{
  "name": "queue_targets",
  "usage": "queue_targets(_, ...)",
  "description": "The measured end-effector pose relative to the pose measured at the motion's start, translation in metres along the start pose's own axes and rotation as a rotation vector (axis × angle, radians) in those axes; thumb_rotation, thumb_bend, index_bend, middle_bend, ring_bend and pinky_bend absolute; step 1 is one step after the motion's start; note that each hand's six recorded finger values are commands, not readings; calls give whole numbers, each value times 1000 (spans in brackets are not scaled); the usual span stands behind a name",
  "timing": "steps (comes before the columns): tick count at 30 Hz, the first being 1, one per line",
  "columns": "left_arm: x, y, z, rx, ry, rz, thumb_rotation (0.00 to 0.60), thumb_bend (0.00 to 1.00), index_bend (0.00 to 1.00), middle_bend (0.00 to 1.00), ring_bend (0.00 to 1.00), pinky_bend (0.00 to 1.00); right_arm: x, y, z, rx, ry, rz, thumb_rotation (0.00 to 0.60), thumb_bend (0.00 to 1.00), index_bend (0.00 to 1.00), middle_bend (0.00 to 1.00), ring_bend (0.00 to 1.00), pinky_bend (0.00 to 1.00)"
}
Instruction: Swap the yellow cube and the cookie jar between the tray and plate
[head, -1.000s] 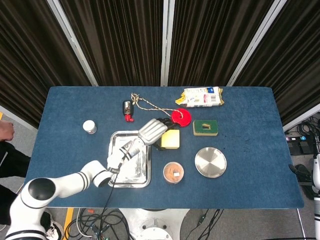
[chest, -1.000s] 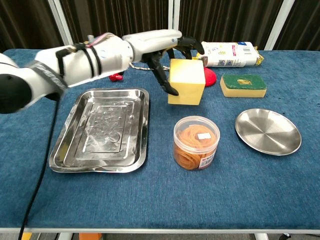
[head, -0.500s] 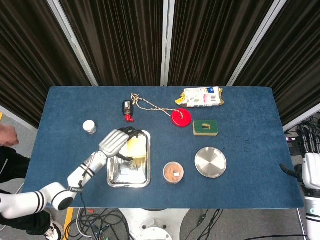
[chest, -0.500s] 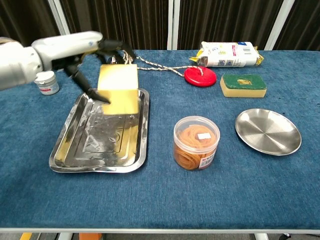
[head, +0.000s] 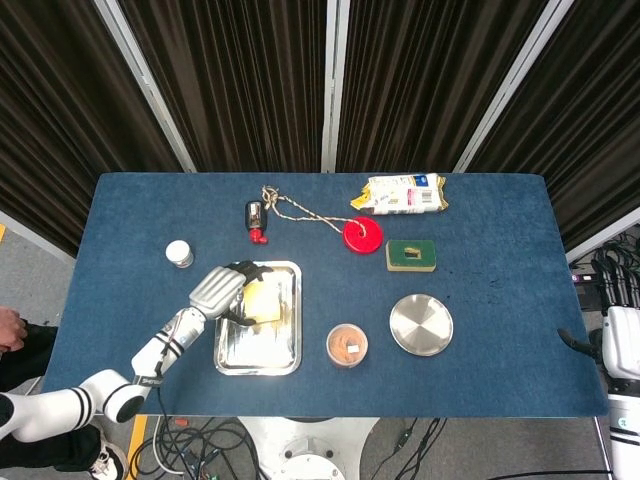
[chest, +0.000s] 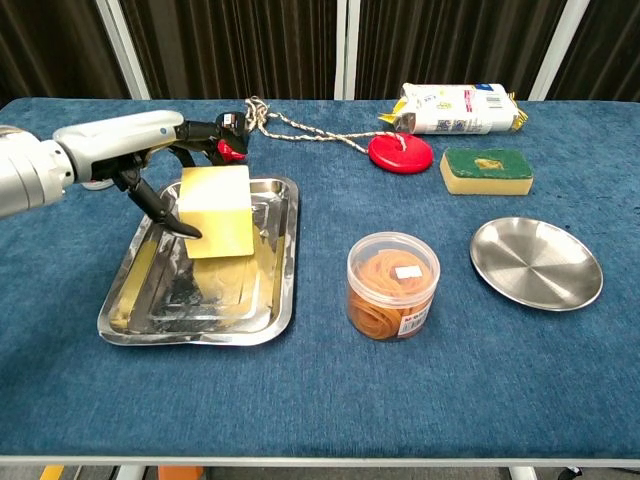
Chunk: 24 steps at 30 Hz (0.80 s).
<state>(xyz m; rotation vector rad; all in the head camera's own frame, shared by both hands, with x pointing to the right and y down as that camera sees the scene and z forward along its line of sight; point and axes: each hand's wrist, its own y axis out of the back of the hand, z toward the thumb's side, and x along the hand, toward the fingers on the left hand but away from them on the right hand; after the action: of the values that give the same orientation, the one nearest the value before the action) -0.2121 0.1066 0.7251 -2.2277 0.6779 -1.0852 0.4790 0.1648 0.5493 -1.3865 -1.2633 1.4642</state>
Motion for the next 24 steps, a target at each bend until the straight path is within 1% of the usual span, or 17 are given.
queue_targets(2, 0, -4, -2, -4, 1, -4, 600, 48, 156, 200, 84, 228, 0, 1, 0, -1, 0, -3, 600, 0, 0, 0, 0, 0)
queue_targets(4, -1, -5, -1, -6, -6, -8, 600, 35, 125, 94, 26, 180, 1, 1, 0, -2, 2, -5, 600, 0, 0, 0, 0, 0)
queue_targets(6, -2, -5, -1, -12, -11, -11, 600, 21, 106, 17, 0, 146, 1, 1, 1, -1, 4, -5, 600, 0, 0, 0, 0, 0)
queue_targets(7, -3, -4, -1, -16, -12, -11, 600, 17, 103, 3, 0, 139, 2, 1, 2, -1, 7, -5, 600, 0, 0, 0, 0, 0)
queue_targets(11, -10, 7, -1, -13, -19, 4, 600, 3, 98, 0, 0, 133, 2, 1, 5, 4, 18, 1, 600, 0, 0, 0, 0, 0)
queue_targets(15, -28, 27, -5, 25, -9, 33, 600, 2, 97, 12, 0, 134, -1, 1, 8, 36, 37, 13, 600, 0, 0, 0, 0, 0)
queue_targets(20, -65, 51, -20, 119, 61, 89, 600, 3, 98, 19, 0, 133, -6, 1, 24, 100, 94, 36, 600, 0, 0, 0, 0, 0)
queue_targets(24, -96, 63, -33, 217, 136, 146, 600, 2, 99, 28, 0, 133, -10, -7, 50, 121, 174, 84, 600, 0, 0, 0, 0, 0)
